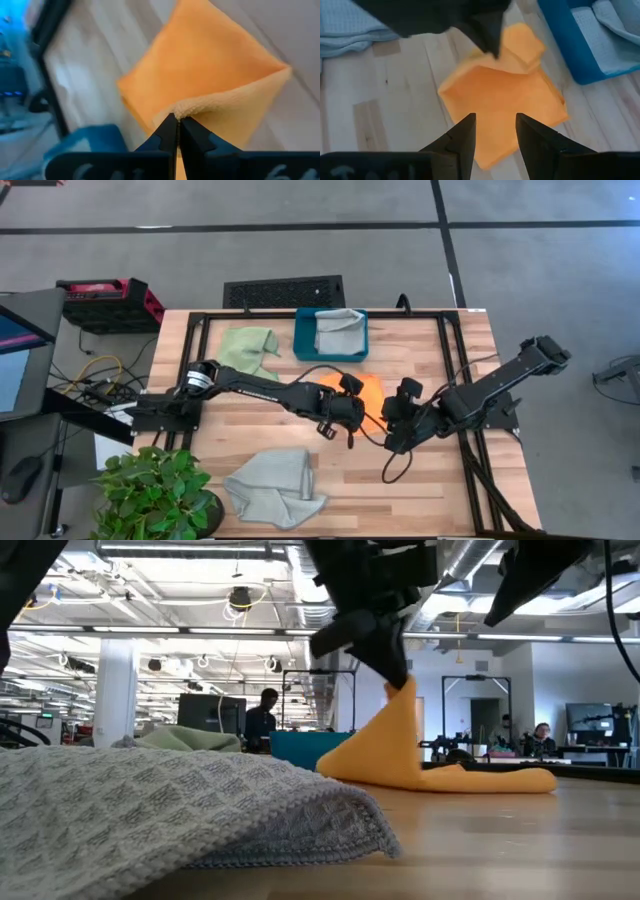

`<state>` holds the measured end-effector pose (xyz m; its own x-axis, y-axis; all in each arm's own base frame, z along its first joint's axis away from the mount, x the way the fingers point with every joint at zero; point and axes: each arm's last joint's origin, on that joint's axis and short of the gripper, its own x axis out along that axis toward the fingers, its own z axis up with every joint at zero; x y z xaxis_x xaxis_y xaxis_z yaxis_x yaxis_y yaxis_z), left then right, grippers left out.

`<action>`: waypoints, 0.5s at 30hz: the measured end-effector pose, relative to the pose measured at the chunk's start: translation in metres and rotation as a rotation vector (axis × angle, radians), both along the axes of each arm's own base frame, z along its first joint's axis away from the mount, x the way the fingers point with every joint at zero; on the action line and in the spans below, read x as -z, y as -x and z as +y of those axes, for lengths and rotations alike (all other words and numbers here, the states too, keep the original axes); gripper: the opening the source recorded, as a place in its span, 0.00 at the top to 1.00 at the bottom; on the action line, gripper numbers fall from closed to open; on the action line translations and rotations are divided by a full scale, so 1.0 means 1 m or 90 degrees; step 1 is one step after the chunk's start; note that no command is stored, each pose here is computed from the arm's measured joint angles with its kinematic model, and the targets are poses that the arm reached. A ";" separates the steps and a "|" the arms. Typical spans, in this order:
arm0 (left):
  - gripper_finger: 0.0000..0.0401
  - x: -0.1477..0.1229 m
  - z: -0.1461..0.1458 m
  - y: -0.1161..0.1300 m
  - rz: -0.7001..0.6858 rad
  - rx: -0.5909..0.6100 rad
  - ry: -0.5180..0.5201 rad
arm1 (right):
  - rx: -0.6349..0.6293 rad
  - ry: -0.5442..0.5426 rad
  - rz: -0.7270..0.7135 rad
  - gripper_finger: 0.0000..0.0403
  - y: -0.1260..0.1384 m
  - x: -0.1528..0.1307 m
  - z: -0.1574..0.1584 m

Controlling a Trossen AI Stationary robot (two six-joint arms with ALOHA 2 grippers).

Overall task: Fold microfiber towels
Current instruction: Fold the orange towel

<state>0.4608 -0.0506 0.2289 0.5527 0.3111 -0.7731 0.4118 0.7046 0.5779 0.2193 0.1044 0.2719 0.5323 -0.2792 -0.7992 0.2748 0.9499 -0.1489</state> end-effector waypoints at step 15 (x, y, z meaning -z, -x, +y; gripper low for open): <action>1.00 -0.003 0.018 -0.025 -0.121 0.055 -0.024 | -0.001 0.004 0.007 0.60 -0.001 0.002 0.001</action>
<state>0.4857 -0.0321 0.2320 0.7136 0.2827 -0.6410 0.3505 0.6482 0.6760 0.2202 0.1050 0.2698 0.5237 -0.2831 -0.8035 0.2719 0.9494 -0.1573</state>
